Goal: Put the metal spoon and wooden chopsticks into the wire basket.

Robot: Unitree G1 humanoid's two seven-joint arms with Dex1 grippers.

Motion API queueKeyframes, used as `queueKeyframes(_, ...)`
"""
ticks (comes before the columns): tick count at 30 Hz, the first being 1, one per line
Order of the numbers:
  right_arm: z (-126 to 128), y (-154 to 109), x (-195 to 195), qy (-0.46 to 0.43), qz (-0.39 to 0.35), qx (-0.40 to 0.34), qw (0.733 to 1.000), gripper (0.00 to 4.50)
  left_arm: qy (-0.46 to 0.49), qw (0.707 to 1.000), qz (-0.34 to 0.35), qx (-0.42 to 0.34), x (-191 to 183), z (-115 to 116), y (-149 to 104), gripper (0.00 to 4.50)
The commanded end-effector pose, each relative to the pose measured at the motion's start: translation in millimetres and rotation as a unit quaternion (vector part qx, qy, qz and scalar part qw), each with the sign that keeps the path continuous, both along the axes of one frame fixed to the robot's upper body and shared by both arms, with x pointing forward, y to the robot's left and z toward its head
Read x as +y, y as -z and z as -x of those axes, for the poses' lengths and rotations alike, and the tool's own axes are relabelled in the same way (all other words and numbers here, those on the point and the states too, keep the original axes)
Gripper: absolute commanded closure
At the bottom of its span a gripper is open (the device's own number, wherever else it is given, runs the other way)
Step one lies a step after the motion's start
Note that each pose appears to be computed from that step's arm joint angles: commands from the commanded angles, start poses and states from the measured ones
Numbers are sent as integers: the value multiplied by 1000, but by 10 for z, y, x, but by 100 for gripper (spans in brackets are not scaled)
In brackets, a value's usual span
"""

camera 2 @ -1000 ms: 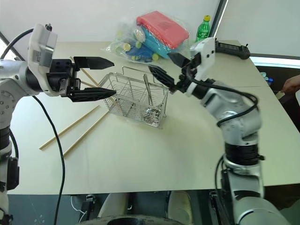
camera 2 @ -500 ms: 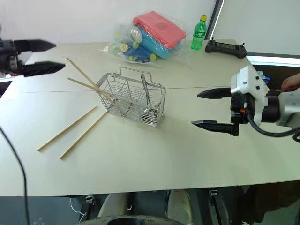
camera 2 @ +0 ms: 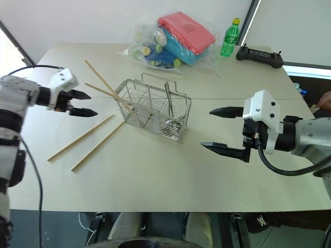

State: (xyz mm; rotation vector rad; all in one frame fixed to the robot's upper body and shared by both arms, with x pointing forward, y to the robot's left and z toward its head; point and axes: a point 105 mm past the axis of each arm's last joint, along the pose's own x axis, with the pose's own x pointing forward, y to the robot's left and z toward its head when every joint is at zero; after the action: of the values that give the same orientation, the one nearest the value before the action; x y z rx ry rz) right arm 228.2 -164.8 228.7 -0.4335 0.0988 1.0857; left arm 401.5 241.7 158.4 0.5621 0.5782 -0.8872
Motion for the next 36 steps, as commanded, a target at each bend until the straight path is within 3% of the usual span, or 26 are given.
queueKeyframes(1,76,-105,42,6,-10,-25,1000,5,-6,999,-31,-19,-34,-93,-22,0)
queueKeyframes(12,179,-109,90,36,-34,-23,999,5,-41,996,-82,-4,3,-137,261,0)
queueKeyframes(17,279,-10,114,14,-18,3,1000,0,-24,998,-62,24,-27,-68,301,230)
queueKeyframes(21,292,6,115,7,-18,10,1000,0,-30,998,-45,24,-58,-82,274,445)
queueKeyframes(27,277,20,108,3,-18,16,1000,0,-41,998,-31,26,-54,-87,260,448)
queueKeyframes(30,289,41,107,-5,-14,26,1000,0,-75,997,-7,-7,-8,-165,117,448)
queueKeyframes(33,280,49,100,-4,-15,28,999,0,-129,987,57,-80,57,-304,-263,448)
queueKeyframes(36,279,67,93,0,-15,31,999,0,-193,947,161,-201,176,-428,-970,448)
